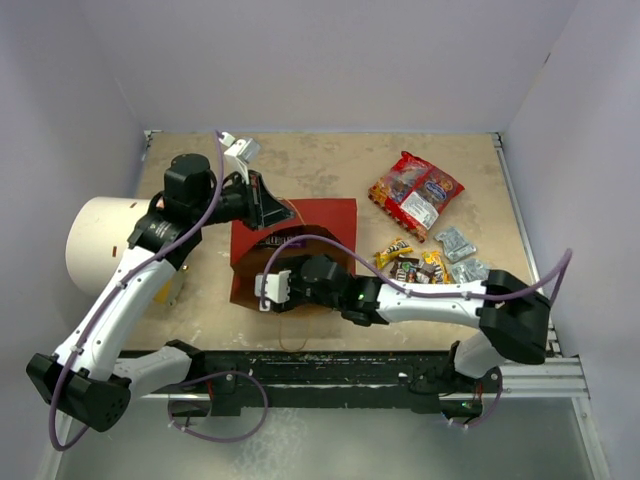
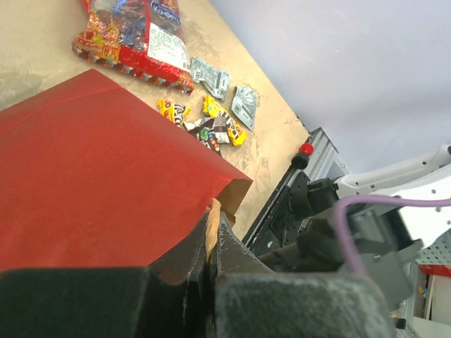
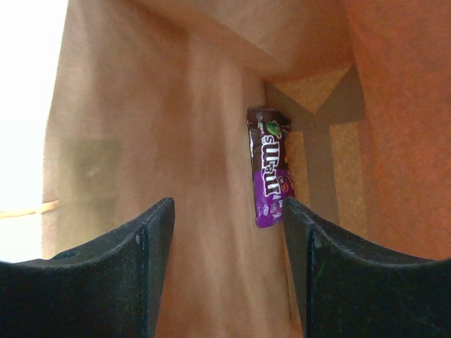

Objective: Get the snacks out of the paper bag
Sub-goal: Adjust the paper bag at the center of the board, then take out the snack from the paper bag.

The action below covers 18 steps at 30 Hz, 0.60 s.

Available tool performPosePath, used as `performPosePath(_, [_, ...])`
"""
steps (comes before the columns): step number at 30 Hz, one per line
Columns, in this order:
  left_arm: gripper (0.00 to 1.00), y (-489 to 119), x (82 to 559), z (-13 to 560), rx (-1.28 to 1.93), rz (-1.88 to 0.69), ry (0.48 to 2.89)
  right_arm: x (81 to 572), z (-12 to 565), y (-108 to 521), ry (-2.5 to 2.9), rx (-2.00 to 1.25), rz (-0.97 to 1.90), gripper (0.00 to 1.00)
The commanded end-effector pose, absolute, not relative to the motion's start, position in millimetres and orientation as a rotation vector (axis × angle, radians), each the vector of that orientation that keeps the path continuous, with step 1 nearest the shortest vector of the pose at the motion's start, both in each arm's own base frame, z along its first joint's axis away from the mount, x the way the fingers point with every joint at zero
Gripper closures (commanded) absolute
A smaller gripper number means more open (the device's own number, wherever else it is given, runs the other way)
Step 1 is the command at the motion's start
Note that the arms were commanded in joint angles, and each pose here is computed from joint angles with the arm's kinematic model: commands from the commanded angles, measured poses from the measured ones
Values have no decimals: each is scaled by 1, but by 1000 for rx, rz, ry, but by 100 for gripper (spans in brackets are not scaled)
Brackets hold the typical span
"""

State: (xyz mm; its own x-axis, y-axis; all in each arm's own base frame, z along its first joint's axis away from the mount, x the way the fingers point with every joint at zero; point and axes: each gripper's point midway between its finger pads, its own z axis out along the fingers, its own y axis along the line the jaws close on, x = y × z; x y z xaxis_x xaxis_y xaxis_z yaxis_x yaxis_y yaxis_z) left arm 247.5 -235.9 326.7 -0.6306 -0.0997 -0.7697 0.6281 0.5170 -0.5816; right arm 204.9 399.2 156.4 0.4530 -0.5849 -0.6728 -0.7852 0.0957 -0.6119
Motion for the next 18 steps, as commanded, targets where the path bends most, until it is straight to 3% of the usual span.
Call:
performPosePath(1, [100, -242, 247, 367, 476, -1207, 1846, 234, 172, 411, 1225, -1445, 120, 37])
performPosePath(18, [100, -241, 237, 375, 540, -1205, 1850, 296, 111, 421, 1261, -1469, 72, 35])
